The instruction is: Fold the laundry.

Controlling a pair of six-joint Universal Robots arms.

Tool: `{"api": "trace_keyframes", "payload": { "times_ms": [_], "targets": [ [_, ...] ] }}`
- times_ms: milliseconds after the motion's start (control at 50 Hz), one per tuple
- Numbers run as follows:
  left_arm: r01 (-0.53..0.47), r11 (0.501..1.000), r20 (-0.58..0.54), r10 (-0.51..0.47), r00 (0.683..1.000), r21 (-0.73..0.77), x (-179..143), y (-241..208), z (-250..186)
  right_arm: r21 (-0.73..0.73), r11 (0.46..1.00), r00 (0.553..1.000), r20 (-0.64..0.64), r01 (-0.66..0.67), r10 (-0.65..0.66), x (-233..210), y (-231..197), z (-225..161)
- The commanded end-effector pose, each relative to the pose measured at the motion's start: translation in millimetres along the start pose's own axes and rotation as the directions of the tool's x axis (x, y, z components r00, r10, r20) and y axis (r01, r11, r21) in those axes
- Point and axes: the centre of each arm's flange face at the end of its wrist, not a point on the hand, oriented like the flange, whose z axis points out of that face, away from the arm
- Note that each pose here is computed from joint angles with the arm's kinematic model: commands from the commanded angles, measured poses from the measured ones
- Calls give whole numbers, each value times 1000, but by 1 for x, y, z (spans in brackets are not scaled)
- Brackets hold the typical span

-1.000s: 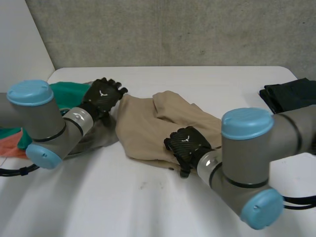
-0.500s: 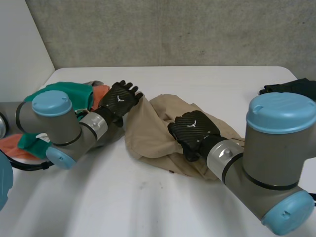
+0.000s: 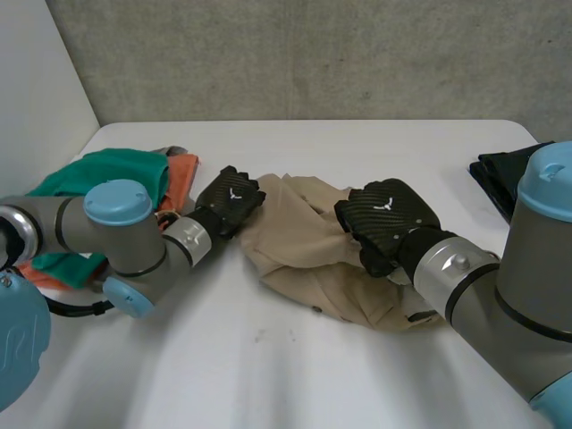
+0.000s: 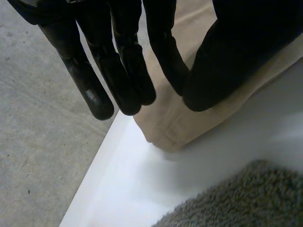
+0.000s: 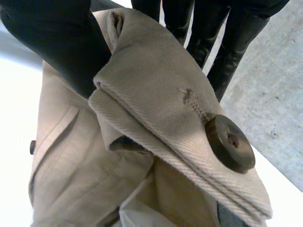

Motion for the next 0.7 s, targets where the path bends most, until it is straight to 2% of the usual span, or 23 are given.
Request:
{"api": "trace_keyframes", "payload": {
  "times_ms": [20, 80, 220, 300, 420, 500, 580, 600, 700],
  "targets": [
    [-3, 1000, 15, 2, 1000, 1, -2, -23, -10, -59, 998, 998, -66, -3, -1, 32, 10, 4],
    [-8, 1000, 74, 8, 997, 0, -21, -49, -28, -96, 995, 997, -76, 12, -19, 50, 11, 4],
    [-11, 1000, 103, 11, 995, 5, -27, -73, -53, -150, 985, 994, -50, 87, -96, 73, 10, 13],
    [-28, 999, 112, 23, 993, 37, -25, -79, -45, -151, 981, 989, -58, 124, -134, 80, 12, 29],
    [-53, 994, 225, 32, 974, 90, -42, -82, -9, -61, 988, 980, -135, 140, -147, 95, -1, 51],
    [2, 993, 208, -27, 978, 121, -33, -87, -2, -60, 991, 980, -149, 123, -130, 95, 0, 52],
    [105, 989, 171, -122, 978, 107, -23, -81, -8, -84, 992, 986, -133, 92, -102, 93, 10, 49],
    [157, 983, 151, -170, 974, 90, -16, -75, -12, -81, 994, 987, -134, 79, -90, 92, 10, 46],
    [251, 967, 142, -253, 957, 29, -16, -53, -20, -49, 996, 986, -145, 78, -85, 92, -3, 34]
  ]
}}
